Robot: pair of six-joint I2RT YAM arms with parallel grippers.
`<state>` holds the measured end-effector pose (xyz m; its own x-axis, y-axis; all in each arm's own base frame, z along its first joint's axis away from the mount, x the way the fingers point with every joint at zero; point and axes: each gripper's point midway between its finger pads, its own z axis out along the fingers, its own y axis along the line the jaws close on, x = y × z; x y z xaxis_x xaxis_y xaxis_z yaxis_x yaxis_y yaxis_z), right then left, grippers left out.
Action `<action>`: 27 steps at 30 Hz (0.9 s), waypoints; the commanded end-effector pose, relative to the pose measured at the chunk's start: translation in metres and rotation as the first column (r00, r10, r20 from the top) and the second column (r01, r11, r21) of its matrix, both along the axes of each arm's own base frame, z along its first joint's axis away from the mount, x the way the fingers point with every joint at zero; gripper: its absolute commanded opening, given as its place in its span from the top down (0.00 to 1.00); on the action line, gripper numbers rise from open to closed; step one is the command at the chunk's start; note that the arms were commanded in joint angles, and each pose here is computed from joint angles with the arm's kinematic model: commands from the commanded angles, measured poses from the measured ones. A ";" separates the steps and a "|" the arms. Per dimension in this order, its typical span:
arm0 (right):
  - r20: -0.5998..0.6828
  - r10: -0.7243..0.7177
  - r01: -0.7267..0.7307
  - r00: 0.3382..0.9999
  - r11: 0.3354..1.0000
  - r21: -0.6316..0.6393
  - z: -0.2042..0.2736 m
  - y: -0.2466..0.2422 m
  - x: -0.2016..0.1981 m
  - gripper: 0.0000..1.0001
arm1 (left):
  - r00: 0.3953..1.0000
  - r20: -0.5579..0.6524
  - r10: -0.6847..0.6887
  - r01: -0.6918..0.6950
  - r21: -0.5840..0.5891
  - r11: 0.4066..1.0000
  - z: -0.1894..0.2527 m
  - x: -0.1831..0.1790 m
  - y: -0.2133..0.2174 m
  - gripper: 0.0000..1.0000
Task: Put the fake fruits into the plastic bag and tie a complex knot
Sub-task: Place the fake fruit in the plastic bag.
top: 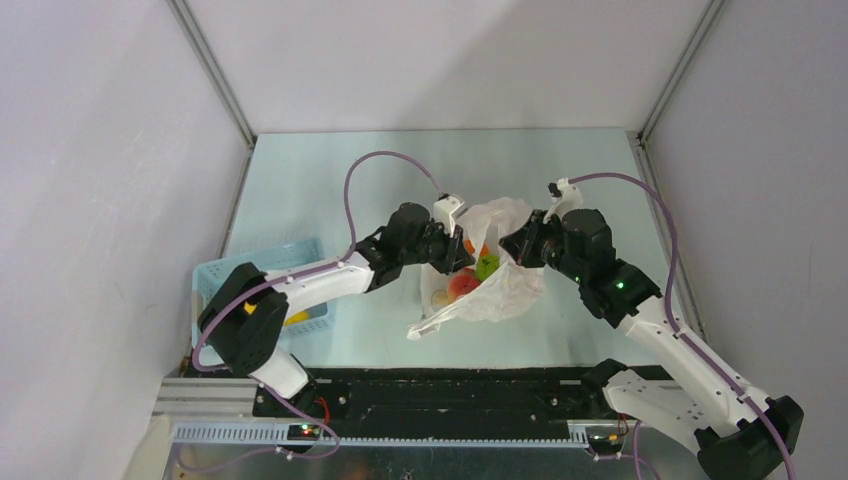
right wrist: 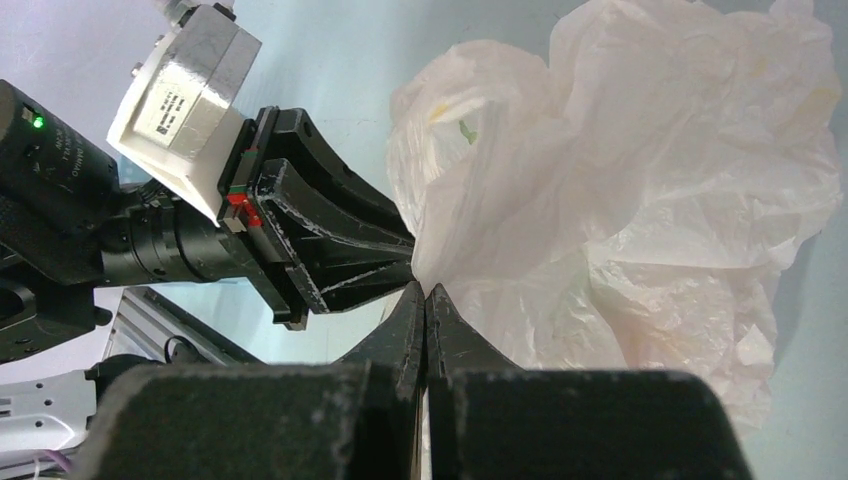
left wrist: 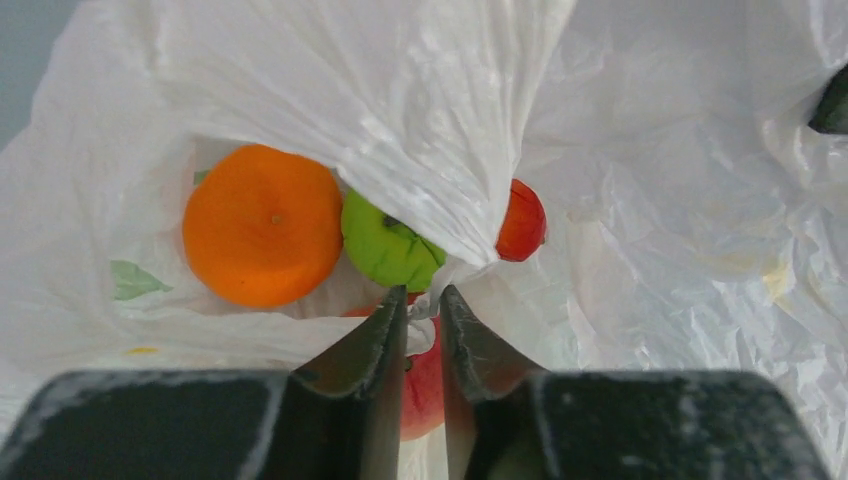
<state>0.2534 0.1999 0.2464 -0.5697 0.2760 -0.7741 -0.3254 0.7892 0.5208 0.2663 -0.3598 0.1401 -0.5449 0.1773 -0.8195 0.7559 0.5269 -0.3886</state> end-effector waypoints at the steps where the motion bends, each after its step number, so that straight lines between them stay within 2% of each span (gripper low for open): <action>1: 0.051 -0.006 0.006 0.999 1.000 -0.016 0.007 -0.001 0.006 1.00 | 0.996 0.083 0.011 -0.004 -0.081 0.997 0.038 0.003 -0.004 0.83; 2: 0.058 -0.005 0.006 0.998 1.000 -0.019 0.008 -0.001 0.007 1.00 | 0.996 0.093 0.013 -0.004 -0.089 0.996 0.045 0.002 -0.002 0.86; 4: 0.071 0.001 0.000 0.997 1.000 -0.021 0.009 0.001 0.010 1.00 | 0.993 0.110 0.032 -0.021 -0.097 0.995 0.056 0.001 0.003 0.98; 6: 0.083 0.010 -0.007 0.996 0.999 -0.035 0.009 0.003 0.013 1.00 | 0.990 0.129 0.048 -0.034 -0.103 0.994 0.067 -0.001 0.010 1.00; 14: 0.125 0.046 -0.029 0.991 0.991 -0.129 0.014 0.016 0.044 1.00 | 0.986 0.153 0.063 -0.049 -0.093 0.994 0.098 -0.023 0.040 1.00; 18: 0.158 0.108 -0.086 0.981 0.987 -0.138 0.024 0.036 0.062 1.00 | 0.986 0.153 0.071 -0.056 -0.097 0.994 0.111 -0.037 0.056 1.00; 21: 0.197 0.157 -0.133 0.968 0.983 -0.129 0.040 0.056 0.078 1.00 | 0.984 0.154 0.093 -0.071 -0.142 0.987 0.126 -0.046 0.068 1.00; 27: 0.197 0.282 -0.252 0.939 0.954 -0.163 0.047 0.102 0.101 1.00 | 0.972 0.135 0.192 -0.154 -0.250 0.956 0.142 -0.050 0.088 1.00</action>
